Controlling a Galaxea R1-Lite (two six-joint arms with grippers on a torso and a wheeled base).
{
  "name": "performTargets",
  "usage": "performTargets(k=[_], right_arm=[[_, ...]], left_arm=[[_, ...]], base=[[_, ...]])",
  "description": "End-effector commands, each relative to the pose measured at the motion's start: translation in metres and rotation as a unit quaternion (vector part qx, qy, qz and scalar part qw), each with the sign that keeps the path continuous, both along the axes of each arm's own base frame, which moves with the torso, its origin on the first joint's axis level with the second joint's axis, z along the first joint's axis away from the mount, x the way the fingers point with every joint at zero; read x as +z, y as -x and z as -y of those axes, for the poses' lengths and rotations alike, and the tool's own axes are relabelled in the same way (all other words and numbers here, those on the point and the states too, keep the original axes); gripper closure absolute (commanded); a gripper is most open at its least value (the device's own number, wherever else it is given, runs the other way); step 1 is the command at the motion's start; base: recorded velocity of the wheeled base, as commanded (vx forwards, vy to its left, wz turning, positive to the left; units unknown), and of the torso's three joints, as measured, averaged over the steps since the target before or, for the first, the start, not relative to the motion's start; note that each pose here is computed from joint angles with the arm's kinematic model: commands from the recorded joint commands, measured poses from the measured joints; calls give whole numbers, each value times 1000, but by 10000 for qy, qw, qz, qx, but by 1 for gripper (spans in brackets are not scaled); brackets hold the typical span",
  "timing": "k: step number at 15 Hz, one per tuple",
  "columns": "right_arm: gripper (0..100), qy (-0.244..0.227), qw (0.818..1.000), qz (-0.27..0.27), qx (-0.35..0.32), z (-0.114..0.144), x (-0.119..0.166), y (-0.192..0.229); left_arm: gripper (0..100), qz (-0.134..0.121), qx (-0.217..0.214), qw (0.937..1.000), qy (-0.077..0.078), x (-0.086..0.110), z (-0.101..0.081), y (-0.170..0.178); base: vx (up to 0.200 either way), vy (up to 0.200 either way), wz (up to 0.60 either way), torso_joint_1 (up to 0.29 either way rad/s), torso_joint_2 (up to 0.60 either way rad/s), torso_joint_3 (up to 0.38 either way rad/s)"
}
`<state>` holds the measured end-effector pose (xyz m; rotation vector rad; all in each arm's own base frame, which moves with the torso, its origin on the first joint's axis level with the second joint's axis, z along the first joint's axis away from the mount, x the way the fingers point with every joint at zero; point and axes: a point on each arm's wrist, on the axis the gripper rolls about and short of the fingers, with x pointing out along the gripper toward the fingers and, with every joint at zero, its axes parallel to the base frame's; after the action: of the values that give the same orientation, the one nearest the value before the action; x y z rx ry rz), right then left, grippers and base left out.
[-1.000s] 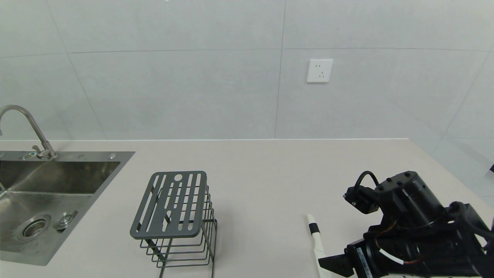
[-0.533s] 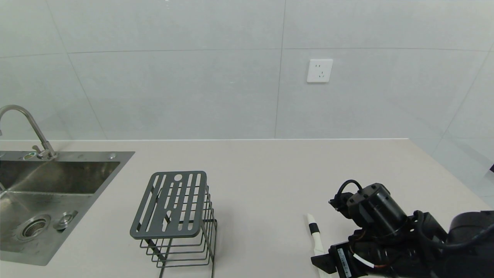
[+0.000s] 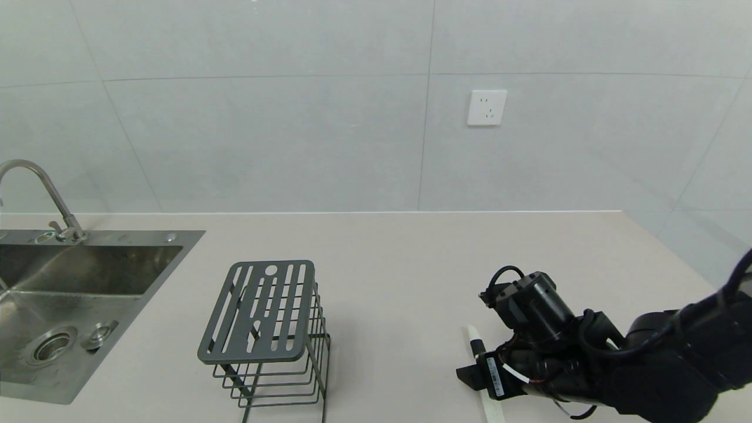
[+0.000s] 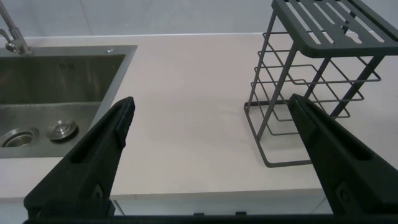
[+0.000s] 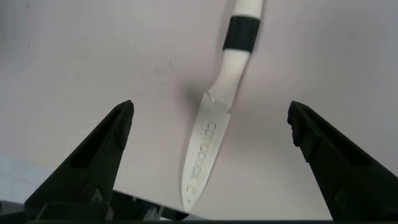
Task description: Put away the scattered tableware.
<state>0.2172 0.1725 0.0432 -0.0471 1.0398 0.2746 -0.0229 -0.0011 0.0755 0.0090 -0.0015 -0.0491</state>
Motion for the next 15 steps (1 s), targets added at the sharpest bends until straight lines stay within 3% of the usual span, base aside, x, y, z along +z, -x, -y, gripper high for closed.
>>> performTargets(k=[1, 15], right_arm=[[0, 188, 9997, -182, 30, -5, -17, -4], [0, 771, 9970, 8, 8, -12, -33, -12]], left_arm=[[0, 1, 0, 10000, -1, 0, 0, 0], [0, 1, 0, 10000, -1, 0, 0, 0]], base=[[0, 0, 0, 0, 0, 0], [0, 0, 0, 0, 0, 0]])
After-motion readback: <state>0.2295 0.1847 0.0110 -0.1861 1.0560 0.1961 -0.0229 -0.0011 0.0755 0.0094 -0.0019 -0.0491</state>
